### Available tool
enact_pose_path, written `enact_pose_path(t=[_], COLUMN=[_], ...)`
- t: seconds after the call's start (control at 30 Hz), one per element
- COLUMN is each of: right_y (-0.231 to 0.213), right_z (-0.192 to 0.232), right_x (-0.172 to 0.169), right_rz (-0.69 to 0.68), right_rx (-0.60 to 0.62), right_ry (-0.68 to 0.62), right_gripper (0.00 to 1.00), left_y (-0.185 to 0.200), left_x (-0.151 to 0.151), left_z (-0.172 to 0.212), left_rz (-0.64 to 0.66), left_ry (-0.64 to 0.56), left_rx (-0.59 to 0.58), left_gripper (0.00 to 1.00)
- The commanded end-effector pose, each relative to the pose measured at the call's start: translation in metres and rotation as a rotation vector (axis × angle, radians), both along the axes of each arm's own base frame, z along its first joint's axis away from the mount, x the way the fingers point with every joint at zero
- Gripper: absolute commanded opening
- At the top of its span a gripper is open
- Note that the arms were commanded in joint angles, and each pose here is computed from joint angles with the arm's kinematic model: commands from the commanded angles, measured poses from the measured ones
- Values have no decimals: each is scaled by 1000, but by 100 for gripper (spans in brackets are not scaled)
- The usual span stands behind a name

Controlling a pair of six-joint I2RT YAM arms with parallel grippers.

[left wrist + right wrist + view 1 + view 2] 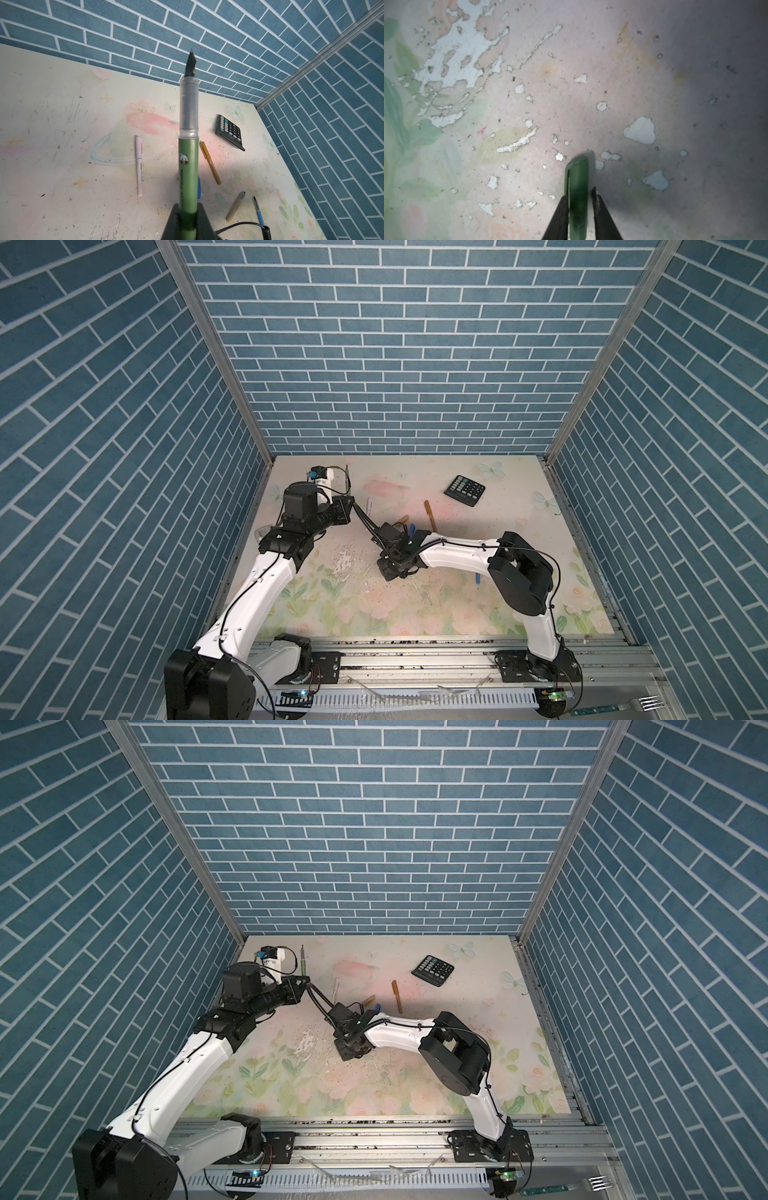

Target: Insert the pens into the pen caps

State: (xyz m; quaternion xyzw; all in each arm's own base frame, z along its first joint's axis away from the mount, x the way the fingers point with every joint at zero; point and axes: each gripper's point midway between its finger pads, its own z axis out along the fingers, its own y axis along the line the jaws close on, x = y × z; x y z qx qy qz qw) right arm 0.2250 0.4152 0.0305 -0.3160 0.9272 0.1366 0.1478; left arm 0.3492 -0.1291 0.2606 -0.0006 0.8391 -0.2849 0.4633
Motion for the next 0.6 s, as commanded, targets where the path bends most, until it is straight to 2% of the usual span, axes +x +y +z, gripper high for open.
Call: enact_pose_path(t=[0.0, 0.57], right_y=[-7, -7], right_z=[-8, -25], right_x=[2, -2], right_rz=[-20, 3], right_rx=[-41, -104], right_ry=[1, -8], right_gripper=[24, 24], left_y=[-4, -4], left_x=[1, 0], left_z=[3, 3], left_rz=[-20, -20], left_ry=[-14, -14], left_rx=[4, 5], left_gripper=[0, 0])
